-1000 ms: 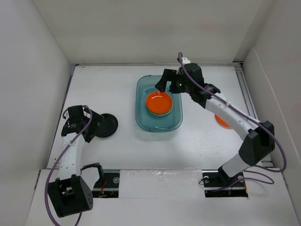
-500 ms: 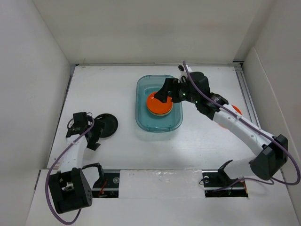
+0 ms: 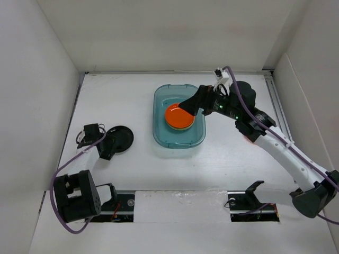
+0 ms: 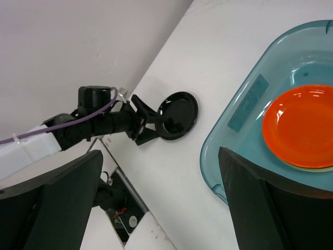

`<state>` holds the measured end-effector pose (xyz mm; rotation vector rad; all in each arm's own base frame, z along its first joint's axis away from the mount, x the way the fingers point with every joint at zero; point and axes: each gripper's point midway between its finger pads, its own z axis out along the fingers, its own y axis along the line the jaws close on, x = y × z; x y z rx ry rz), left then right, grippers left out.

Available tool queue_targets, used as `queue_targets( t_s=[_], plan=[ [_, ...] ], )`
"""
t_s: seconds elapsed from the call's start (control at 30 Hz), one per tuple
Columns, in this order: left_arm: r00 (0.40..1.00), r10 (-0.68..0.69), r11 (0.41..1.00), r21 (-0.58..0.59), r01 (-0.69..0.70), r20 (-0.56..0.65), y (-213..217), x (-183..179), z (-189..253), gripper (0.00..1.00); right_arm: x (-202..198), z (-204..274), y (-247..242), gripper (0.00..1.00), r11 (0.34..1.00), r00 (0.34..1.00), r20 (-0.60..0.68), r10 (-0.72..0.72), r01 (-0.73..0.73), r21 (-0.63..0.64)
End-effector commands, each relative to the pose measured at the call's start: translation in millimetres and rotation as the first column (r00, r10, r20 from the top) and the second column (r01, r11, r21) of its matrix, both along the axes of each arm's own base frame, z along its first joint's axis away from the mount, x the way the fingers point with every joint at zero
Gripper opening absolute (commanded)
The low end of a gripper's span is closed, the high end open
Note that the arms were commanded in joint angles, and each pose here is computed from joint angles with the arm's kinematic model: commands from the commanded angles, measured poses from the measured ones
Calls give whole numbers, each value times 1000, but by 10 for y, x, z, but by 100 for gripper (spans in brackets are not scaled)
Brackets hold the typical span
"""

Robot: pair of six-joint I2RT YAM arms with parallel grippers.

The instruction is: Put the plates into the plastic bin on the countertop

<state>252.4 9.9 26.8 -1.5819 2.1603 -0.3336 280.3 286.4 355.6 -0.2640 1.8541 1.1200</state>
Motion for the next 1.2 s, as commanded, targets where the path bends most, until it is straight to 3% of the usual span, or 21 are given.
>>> queue_targets(
  t_s=[0.0,0.03,0.07,0.13,0.2,0.4,0.53,0.6,0.7,0.77,0.8,0.83,0.9,0.93,1.03,1.07,1.17],
  plan=[
    [992,26,1000,9,-25,-121,16,-263,-359,52,-119,419,-67,98,996,995,96,19,-27,82],
    [990,39,999,15,-38,-137,32,-281,-392,33,-111,452,-110,98,996,995,104,8,-17,87],
    [990,40,999,15,-38,-137,35,-271,-404,21,-172,519,-130,98,994,994,112,15,-27,102],
    [987,39,999,12,-38,-154,32,-282,-451,15,-165,502,-166,98,995,994,111,6,-18,102],
    [984,43,999,17,-41,-175,48,-288,-487,1,-232,552,-209,96,994,992,126,5,-19,111],
    [990,19,999,44,-13,-139,120,-61,-362,0,-268,637,-305,96,992,989,144,-24,6,123],
    [998,12,994,112,-19,61,245,333,305,0,-195,588,-504,96,984,984,120,-133,116,138],
    [970,-16,983,179,-29,242,326,559,930,0,-108,496,-643,96,975,975,110,-192,178,130],
    [874,-178,966,248,68,452,226,878,1749,0,-102,402,-755,96,969,969,85,-231,221,109],
    [814,-293,948,262,179,502,71,1042,1973,0,-27,208,-876,96,957,957,51,-284,280,77],
    [785,-366,930,223,291,500,-149,1145,1923,0,-6,148,-944,96,945,946,42,-323,320,64],
    [733,-442,897,262,355,518,-281,1249,2061,0,71,-28,-1057,96,926,926,0,-377,377,35],
    [701,-526,851,282,444,482,-588,1405,2002,0,121,-125,-1241,100,885,885,-39,-463,465,40],
    [625,-605,793,310,524,494,-1016,1438,2140,0,173,-198,-1361,100,853,853,-48,-520,522,31],
    [551,-681,723,327,608,482,-1587,1549,2112,0,211,-468,-1693,100,761,757,-104,-645,648,2],
    [499,-713,685,341,644,492,-1881,1528,2205,0,221,-495,-1786,100,741,736,-112,-667,672,6],
    [455,-763,622,329,710,460,-2268,1585,2032,0,125,-520,-1905,100,725,721,-122,-682,689,14]
  ],
)
